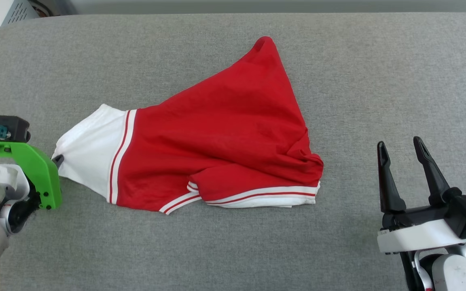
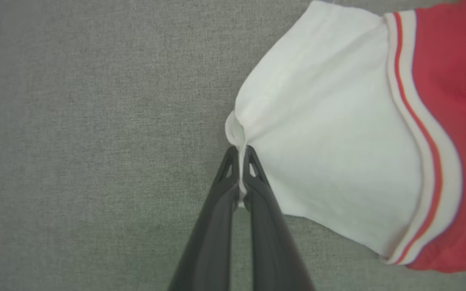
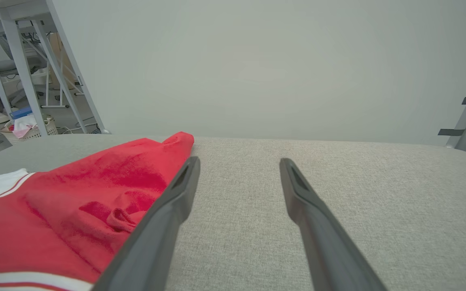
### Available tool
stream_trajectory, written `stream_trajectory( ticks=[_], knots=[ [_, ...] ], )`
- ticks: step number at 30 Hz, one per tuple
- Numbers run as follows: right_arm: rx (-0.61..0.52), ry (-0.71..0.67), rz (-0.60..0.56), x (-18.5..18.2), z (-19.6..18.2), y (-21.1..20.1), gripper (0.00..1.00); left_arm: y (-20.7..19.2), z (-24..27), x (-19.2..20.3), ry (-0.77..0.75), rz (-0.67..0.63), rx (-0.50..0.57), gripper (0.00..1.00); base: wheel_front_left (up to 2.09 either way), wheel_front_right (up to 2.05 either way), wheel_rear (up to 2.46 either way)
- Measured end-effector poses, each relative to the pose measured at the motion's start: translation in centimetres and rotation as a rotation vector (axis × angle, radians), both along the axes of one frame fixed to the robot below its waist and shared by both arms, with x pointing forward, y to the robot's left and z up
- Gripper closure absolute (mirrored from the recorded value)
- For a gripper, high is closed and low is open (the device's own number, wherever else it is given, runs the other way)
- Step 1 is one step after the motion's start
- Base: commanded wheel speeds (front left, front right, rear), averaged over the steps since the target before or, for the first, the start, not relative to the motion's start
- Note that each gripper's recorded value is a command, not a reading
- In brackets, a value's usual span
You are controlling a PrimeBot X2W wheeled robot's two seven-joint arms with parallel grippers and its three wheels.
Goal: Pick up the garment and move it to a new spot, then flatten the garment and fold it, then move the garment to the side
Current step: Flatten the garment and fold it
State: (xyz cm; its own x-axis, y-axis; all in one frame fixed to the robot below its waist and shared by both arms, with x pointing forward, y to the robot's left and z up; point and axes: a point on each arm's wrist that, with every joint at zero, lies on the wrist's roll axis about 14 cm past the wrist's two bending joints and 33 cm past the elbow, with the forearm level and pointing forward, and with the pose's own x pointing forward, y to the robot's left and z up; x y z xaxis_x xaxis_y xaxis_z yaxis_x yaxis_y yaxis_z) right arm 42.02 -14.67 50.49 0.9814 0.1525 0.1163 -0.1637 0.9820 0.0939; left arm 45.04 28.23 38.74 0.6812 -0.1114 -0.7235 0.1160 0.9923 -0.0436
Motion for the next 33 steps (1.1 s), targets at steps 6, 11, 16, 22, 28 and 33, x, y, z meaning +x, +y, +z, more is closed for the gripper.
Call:
stream_trajectory(
  ticks=[6, 11, 16, 22, 28, 33],
  knots=[
    [-0.008, 0.014, -0.019, -0.9, -0.2, -0.7, 0.0, -0.3, -1.2, -0.5, -0.013, 0.048, -0.02, 0.0, 0.0, 0.0, 0.0],
    [-0.01, 0.006, -0.029, -1.6, 0.2, -1.0, 0.0, -1.1, 1.5, 1.0, -0.229, 0.054, -0.018, 0.0, 0.0, 0.0, 0.0],
    [-0.01, -0.049, -0.03, -2.0, 2.1, -1.1, 0.0, -1.4, 5.6, 2.1, -0.441, 0.086, -0.017, 0.0, 0.0, 0.0, 0.0],
    [-0.031, -0.144, -0.025, -2.1, 5.2, -0.9, 0.0, -1.5, 12.3, 2.0, -0.68, 0.143, -0.019, 0.0, 0.0, 0.0, 0.0],
    [-0.066, -0.252, 0.025, -2.2, 8.6, 0.6, 0.0, -1.9, 13.9, -2.4, -0.81, 0.183, 0.039, 0.0, 0.0, 0.0, 0.0],
    [-0.106, -0.363, 0.095, -1.9, 11.9, 2.1, 0.0, -3.1, 14.5, -5.4, -0.879, 0.214, 0.054, 0.0, 0.0, 0.0, 0.0]
  ],
)
